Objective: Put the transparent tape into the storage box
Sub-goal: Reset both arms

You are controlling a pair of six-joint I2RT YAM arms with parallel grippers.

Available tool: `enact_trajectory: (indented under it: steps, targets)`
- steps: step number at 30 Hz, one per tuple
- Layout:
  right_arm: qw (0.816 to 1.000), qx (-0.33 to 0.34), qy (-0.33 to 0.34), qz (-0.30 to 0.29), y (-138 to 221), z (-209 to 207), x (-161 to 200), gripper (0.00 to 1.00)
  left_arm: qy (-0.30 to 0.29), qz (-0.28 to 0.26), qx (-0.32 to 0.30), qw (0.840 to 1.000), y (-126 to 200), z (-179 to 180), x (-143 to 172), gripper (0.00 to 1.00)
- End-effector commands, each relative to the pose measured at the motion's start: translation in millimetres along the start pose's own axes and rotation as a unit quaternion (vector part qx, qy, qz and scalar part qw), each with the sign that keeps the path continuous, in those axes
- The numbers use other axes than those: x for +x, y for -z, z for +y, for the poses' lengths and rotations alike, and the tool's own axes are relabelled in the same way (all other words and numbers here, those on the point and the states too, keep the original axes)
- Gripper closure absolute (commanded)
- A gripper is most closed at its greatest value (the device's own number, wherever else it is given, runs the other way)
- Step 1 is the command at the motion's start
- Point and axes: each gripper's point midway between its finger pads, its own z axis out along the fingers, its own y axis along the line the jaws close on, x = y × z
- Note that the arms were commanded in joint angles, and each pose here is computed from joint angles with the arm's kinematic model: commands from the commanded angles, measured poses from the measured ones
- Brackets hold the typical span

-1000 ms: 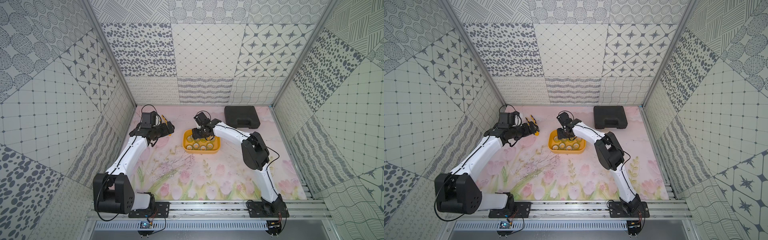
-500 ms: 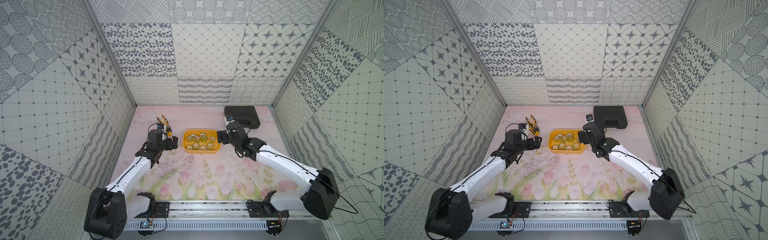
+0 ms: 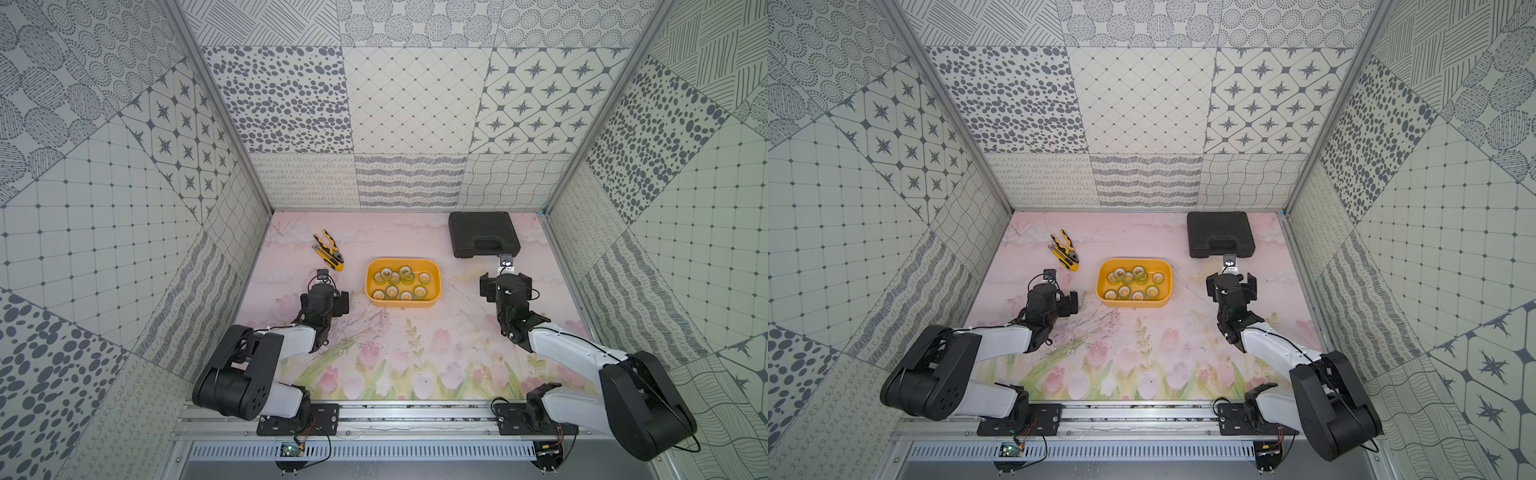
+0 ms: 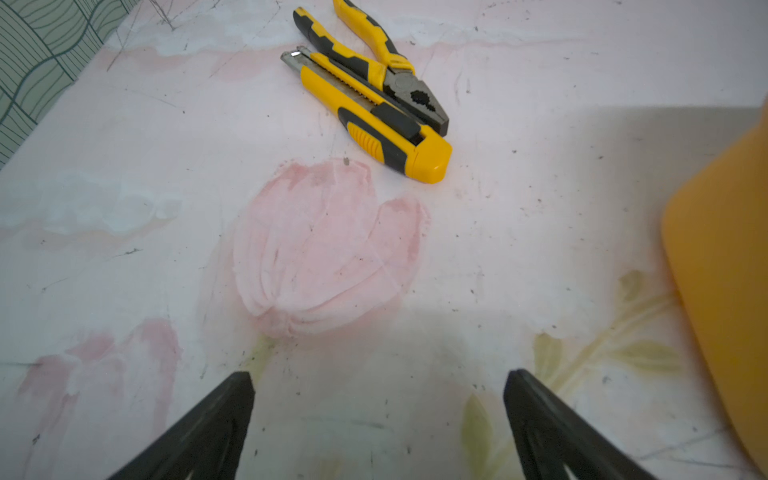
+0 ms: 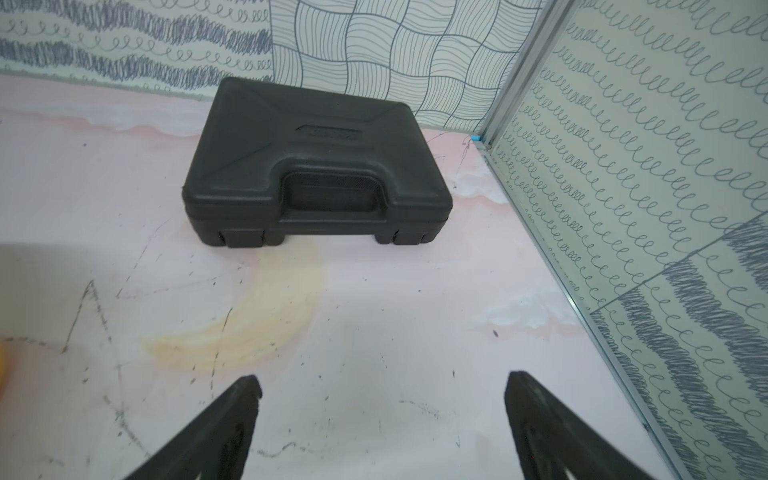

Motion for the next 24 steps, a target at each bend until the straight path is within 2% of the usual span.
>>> enact_trajectory:
  steps: [1, 3, 5, 6, 8, 9, 11, 12, 13, 14, 15, 16, 19, 24]
  targets:
    - [0.998, 0.004, -0.013, -0.063, -10.7, 0.7, -17.4, 0.03, 0.022, -0.121, -0.021, 0.992, 0.5, 13.1, -57.7, 0.01]
    - [0.997, 0.02, -0.014, -0.079, -18.6, -5.8, -13.4, 0.03, 0.039, -0.099, 0.009, 0.994, -7.5, 12.2, -48.9, 0.01]
    - [0.996, 0.008, -0.018, -0.082, -25.1, -6.3, -7.7, 0.03, 0.032, -0.114, 0.025, 0.993, -15.9, 11.6, -51.2, 0.01]
    - [0.996, 0.002, -0.03, -0.083, -30.8, -9.3, -4.9, 0.03, 0.044, -0.075, 0.038, 0.995, -16.2, 9.3, -44.0, 0.01]
    - [0.997, -0.019, -0.041, -0.067, -34.5, -10.2, -2.7, 0.03, 0.037, -0.099, 0.042, 0.994, -17.3, 10.0, -48.4, 0.01]
    - [0.996, -0.041, -0.046, -0.059, -35.8, -8.7, 0.1, 0.03, 0.045, -0.076, 0.046, 0.995, -17.2, 8.9, -44.4, 0.01]
    - [0.993, -0.073, -0.071, -0.053, -40.2, -11.9, 13.3, 0.03, 0.039, -0.096, 0.043, 0.994, -17.4, 10.2, -48.0, 0.01]
    - [0.991, -0.065, -0.092, -0.074, -46.0, -19.5, 13.6, 0.03, 0.045, -0.078, 0.047, 0.995, -17.3, 9.1, -44.9, 0.01]
    - [0.99, -0.058, -0.101, -0.078, -45.7, -23.7, 11.2, 0.03, 0.039, -0.094, 0.044, 0.994, -17.3, 10.2, -47.2, 0.01]
    - [0.992, -0.065, -0.095, -0.046, -45.8, -21.5, 16.0, 0.03, 0.039, -0.094, 0.045, 0.994, -17.4, 9.6, -47.5, 0.01]
    - [0.993, -0.058, -0.094, -0.046, -48.1, -22.9, 17.3, 0.03, 0.044, -0.08, 0.047, 0.995, -17.1, 9.0, -45.3, 0.01]
    - [0.992, -0.049, -0.101, -0.064, -49.3, -25.6, 14.3, 0.03, 0.04, -0.092, 0.045, 0.994, -17.2, 9.7, -46.9, 0.01]
    - [0.994, -0.048, -0.096, -0.036, -52.1, -25.0, 17.2, 0.03, 0.041, -0.088, 0.045, 0.994, -17.3, 9.9, -46.1, 0.01]
    - [0.993, -0.047, -0.097, -0.043, -52.1, -25.4, 15.4, 0.03, 0.043, -0.086, 0.045, 0.994, -17.7, 9.7, -46.1, 0.01]
